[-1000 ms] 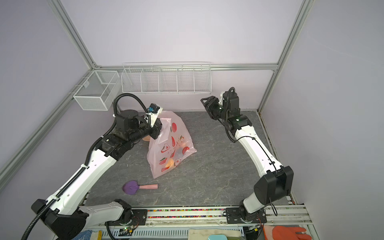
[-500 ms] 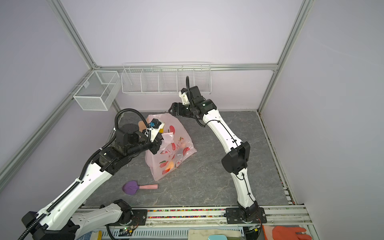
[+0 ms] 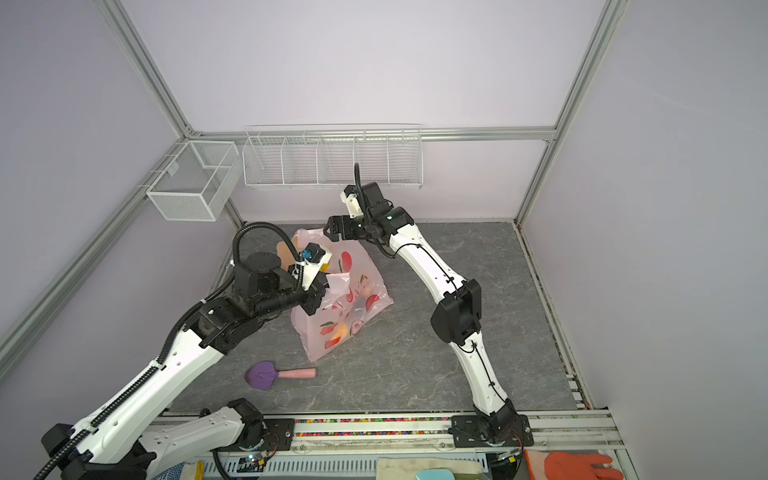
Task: Place the fruits into the plastic bag
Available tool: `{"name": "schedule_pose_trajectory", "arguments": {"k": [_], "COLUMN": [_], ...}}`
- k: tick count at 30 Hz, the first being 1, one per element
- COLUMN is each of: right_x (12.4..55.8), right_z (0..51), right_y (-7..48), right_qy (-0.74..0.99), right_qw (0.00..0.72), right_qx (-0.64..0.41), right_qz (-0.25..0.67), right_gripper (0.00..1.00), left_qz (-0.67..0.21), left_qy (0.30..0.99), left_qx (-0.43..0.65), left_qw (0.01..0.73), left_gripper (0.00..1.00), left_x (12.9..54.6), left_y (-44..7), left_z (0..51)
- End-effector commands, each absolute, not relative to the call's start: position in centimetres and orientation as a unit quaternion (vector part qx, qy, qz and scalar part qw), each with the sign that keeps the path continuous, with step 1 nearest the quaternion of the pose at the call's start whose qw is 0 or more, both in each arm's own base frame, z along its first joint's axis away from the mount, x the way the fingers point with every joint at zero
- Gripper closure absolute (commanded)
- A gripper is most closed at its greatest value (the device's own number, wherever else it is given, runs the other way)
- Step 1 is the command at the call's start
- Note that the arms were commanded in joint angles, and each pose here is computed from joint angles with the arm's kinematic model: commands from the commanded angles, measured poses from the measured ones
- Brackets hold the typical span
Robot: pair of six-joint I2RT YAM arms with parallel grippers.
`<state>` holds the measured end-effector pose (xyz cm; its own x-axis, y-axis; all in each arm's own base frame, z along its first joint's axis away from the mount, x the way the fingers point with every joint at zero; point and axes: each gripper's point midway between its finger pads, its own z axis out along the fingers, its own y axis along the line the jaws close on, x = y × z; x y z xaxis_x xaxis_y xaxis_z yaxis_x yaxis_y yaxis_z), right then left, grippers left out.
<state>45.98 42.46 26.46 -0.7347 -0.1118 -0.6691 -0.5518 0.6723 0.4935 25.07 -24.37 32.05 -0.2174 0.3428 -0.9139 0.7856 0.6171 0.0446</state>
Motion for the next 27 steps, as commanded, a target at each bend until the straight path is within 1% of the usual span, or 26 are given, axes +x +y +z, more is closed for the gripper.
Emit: {"name": "schedule_pose_trajectory", "arguments": {"k": [1, 5, 7, 8, 11, 12, 15, 17, 21, 27], "right_x": [47.0, 47.4, 47.6, 47.8, 48.3, 48.6, 49.0, 49.0, 48.1, 45.9], "right_z": [24.8, 23.5, 22.8, 22.3, 21.8, 22.1, 24.8, 27.7, 33.4, 38.0], "right_y": [43.4, 44.2, 44.4, 44.3, 43.2, 42.7, 41.1, 39.8, 36.1, 27.7], "right_qy": [0.856, 0.855, 0.858, 0.861, 0.874, 0.877, 0.873, 0.86, 0.83, 0.814], "right_qw": [0.32, 0.326, 0.332, 0.333, 0.339, 0.345, 0.38, 0.416, 0.482, 0.53], "right_qx": [-0.209, -0.223, -0.228, -0.227, -0.207, -0.197, -0.165, -0.145, -0.098, 0.001], "right_qz": [0.349, 0.335, 0.32, 0.311, 0.281, 0.272, 0.258, 0.259, 0.263, 0.239], "right_gripper": [0.03, 0.04, 0.1, 0.18, 0.62, 0.73, 0.88, 0.93, 0.93, 0.93], "left_qz": [-0.238, -0.241, -0.24, -0.24, -0.239, -0.237, -0.227, -0.213, -0.185, -0.168], "left_qy": [0.746, 0.746, 0.747, 0.748, 0.752, 0.753, 0.761, 0.769, 0.784, 0.782], "left_qx": [0.383, 0.387, 0.386, 0.385, 0.378, 0.375, 0.357, 0.338, 0.289, 0.237], "left_qw": [0.49, 0.486, 0.485, 0.484, 0.485, 0.485, 0.491, 0.499, 0.518, 0.551], "left_gripper": [1.0, 1.0, 1.0, 1.0, 1.0, 1.0, 1.0, 1.0, 1.0, 1.0], "left_x": [24.2, 24.0, 23.9, 23.9, 23.9, 23.8, 24.0, 24.4, 25.2, 27.4], "left_y": [-24.8, -25.0, -25.0, -25.0, -24.7, -24.5, -23.8, -23.0, -21.2, -19.4], "left_z": [32.0, 31.9, 31.9, 31.9, 32.0, 32.0, 31.8, 31.8, 32.1, 34.6]}}
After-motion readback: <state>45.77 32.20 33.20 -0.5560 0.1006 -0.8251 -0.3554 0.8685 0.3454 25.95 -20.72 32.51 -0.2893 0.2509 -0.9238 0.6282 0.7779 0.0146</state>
